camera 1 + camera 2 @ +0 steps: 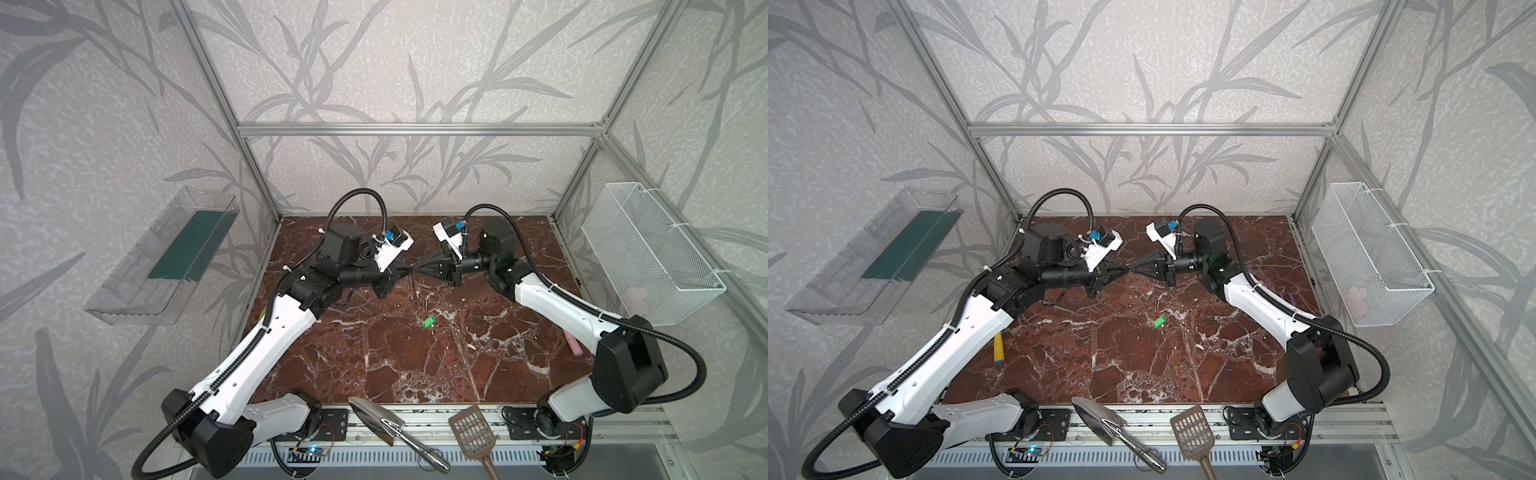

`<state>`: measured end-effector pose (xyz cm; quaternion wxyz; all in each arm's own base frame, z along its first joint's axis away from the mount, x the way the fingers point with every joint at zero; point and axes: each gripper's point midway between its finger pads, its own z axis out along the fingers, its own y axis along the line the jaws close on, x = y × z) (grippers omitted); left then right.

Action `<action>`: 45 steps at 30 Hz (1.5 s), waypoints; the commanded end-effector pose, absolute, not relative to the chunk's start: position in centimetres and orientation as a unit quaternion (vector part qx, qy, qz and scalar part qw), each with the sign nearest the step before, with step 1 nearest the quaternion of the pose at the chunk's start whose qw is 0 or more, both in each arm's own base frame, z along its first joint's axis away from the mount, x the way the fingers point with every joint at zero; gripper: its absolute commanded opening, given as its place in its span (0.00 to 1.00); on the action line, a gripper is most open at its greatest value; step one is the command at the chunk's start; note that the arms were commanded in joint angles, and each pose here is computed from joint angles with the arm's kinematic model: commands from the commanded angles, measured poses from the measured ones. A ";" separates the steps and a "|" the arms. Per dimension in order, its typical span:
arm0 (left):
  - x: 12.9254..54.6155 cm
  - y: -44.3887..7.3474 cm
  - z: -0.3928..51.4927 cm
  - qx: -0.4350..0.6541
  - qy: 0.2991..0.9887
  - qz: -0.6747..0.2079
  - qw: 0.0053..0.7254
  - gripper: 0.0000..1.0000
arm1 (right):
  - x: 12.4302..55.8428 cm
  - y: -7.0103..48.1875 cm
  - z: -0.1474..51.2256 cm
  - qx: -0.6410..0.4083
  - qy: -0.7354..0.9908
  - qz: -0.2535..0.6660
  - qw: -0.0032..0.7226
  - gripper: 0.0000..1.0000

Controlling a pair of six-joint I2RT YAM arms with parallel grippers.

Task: Put the keys on the keyring
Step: 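Release the ring with the right gripper and reach down to the green-tagged key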

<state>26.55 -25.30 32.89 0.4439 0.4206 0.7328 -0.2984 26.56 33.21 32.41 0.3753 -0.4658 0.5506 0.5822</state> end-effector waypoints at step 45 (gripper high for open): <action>34.1 -19.0 25.4 0.190 0.895 -0.089 0.393 0.00 | 26.2 30.1 4.5 -0.317 0.887 0.274 0.195 0.29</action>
